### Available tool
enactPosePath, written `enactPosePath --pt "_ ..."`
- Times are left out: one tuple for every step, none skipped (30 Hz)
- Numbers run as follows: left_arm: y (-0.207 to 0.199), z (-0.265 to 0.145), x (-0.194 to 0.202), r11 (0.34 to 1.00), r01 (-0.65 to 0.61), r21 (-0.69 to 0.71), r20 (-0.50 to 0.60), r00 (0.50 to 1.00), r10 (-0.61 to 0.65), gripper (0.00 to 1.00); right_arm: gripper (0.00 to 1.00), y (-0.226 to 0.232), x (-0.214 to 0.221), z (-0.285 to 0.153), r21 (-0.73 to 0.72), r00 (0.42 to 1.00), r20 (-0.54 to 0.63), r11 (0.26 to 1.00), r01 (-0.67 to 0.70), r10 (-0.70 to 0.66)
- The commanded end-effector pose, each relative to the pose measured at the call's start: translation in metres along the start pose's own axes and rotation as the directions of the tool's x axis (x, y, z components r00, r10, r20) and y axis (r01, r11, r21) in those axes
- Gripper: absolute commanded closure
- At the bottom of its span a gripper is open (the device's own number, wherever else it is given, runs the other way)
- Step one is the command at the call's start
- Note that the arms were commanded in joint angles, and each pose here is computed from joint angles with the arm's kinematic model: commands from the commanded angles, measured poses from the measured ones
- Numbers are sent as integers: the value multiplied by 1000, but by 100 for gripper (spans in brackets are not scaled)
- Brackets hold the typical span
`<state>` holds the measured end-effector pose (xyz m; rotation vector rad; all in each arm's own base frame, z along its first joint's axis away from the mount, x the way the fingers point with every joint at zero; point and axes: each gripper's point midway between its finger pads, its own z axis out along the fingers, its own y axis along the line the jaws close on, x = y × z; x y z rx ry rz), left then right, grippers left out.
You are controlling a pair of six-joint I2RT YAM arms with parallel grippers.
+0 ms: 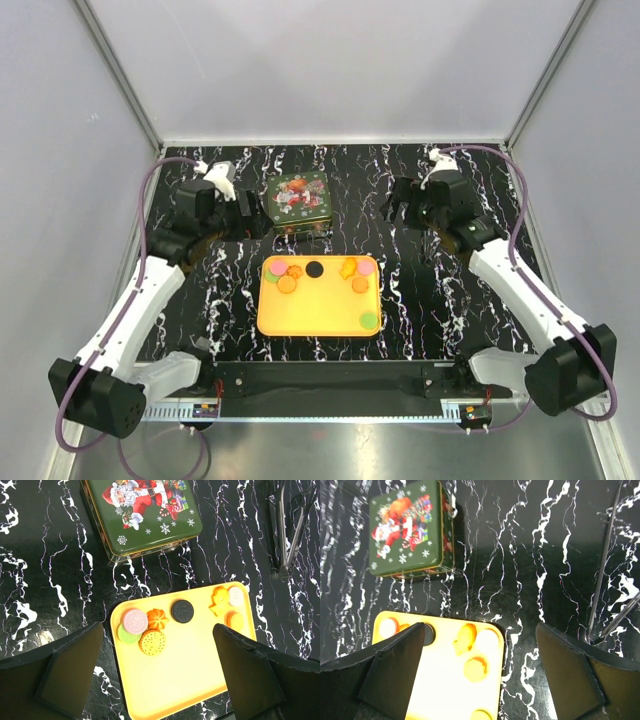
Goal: Pack the cookies
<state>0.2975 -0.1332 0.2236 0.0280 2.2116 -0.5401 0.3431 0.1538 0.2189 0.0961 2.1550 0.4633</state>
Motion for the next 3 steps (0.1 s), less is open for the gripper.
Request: enactPosePath --pt "-10 -5 -10 998 -35 51 55 998 32 1 0 9 -23 -16 -30 995 103 999 -13 16" --pt "-10 -5 -10 998 -35 52 54 998 32 1 0 10 -23 -17 -37 994 103 999 -15 19" --pt "-10 -6 -11 998 -37 54 60 998 33 1 0 12 -24 -18 -44 994 109 999 -18 23"
